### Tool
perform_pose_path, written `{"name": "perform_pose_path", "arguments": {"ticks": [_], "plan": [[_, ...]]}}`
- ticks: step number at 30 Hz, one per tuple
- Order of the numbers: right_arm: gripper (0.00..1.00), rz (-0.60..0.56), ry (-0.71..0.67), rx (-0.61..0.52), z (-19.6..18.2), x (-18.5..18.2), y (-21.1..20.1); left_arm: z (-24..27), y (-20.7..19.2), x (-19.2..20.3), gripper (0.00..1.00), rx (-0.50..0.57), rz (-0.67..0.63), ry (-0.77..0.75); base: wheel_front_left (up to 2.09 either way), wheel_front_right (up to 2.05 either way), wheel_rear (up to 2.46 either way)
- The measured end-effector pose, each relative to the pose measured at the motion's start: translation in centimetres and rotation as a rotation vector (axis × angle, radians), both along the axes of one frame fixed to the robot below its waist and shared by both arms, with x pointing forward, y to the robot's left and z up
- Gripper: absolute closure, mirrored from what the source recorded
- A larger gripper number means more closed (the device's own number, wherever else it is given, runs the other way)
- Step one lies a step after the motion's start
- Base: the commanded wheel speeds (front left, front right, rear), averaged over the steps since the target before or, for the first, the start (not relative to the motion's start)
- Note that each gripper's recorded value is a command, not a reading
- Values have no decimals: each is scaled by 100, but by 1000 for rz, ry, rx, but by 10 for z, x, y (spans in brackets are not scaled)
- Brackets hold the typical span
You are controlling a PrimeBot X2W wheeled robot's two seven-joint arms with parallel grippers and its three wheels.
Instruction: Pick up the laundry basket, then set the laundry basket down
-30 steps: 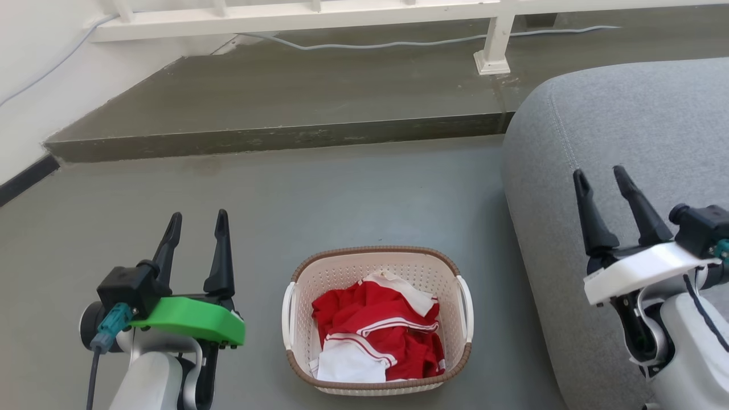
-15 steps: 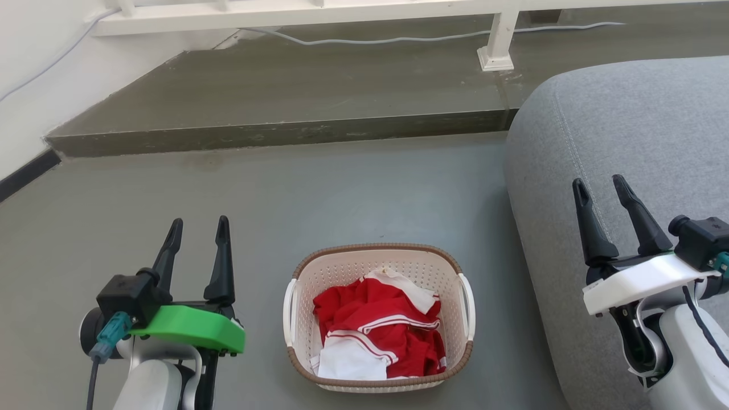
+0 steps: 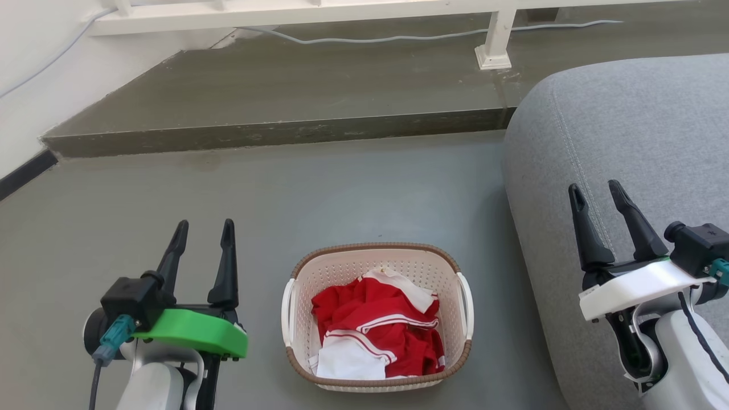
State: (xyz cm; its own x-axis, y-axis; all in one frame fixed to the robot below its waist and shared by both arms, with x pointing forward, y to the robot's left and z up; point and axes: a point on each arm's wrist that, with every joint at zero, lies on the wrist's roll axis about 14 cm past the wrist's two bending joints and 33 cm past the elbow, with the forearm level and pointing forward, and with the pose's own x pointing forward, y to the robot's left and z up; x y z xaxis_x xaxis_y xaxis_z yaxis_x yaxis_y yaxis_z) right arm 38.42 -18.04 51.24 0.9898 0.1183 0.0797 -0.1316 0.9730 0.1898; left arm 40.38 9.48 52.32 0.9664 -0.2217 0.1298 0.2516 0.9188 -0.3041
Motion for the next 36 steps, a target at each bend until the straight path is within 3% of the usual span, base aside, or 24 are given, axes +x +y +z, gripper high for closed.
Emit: {"name": "perform_pose_path", "arguments": {"ticks": [1,2,10,36], "plan": [[0,-2,1,2,0,0,0,0,-1,0,0,-1,-5,0,0,0,0],[100,-3,1,4,-1,-1,0,-2,-2,-1,100,-2,-11,4,0,0,0],[100,-11,87,54,-27,-12,6,-28,-2,-10,100,-3,-10,90,0,0,0],[100,-96,160,416,-30,-8,-9,-35,28,-10,100,-344,75,225,0,0,0]]}}
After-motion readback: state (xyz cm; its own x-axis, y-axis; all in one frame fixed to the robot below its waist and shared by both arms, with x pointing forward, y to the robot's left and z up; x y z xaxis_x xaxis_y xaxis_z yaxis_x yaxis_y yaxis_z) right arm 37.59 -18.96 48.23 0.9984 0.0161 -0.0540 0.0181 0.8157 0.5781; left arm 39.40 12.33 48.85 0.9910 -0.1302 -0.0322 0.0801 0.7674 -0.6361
